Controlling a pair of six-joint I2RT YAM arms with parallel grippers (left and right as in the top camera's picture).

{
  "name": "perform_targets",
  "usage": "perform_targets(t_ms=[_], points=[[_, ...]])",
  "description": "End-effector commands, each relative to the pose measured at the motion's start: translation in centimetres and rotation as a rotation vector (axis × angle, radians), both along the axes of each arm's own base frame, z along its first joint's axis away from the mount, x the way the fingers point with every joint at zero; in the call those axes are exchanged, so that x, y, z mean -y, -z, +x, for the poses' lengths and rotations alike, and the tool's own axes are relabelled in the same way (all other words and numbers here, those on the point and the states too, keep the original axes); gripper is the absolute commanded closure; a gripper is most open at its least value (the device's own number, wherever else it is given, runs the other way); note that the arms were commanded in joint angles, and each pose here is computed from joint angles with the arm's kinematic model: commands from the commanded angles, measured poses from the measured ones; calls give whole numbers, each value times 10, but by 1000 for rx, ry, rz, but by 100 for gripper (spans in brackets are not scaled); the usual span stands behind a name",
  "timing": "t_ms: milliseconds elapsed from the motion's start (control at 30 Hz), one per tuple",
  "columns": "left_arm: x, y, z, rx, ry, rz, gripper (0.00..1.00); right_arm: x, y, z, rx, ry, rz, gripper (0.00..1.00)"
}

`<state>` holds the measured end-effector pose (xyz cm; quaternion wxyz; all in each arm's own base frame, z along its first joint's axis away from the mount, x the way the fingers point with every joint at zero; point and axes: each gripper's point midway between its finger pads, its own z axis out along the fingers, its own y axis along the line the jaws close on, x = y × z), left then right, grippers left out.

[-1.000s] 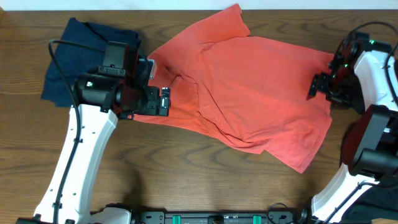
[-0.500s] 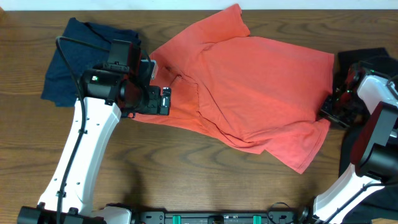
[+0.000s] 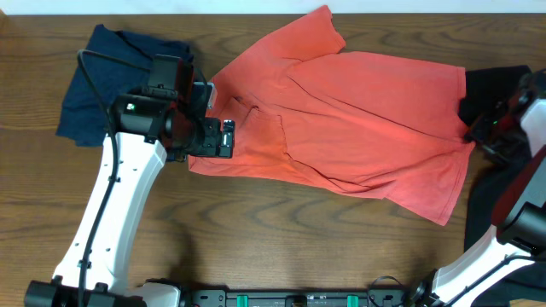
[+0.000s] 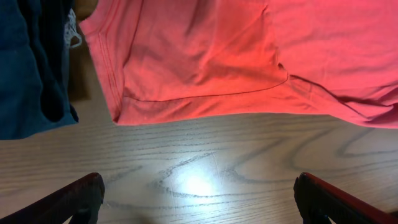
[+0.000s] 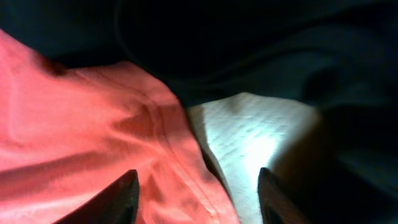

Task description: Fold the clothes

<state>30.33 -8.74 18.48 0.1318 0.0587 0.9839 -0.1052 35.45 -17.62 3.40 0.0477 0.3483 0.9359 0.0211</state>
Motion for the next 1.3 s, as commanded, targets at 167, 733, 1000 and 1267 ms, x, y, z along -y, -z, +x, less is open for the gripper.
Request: perform_targets(t_ms=[167,733,1000,1267], points=[[0,46,0,-116,-3,27,2,-15,-50,21,96,-86,100,38],[-34,163,26,-322,-107,270,11,-102,-86,17,139,-319,293,35],[-39,204,11,-456,-133,307,51,-105,-85,18,124,-336,273,32],[-94,183,-28,-595,-433,522,94,-93,-80,14,84,-321,205,31]])
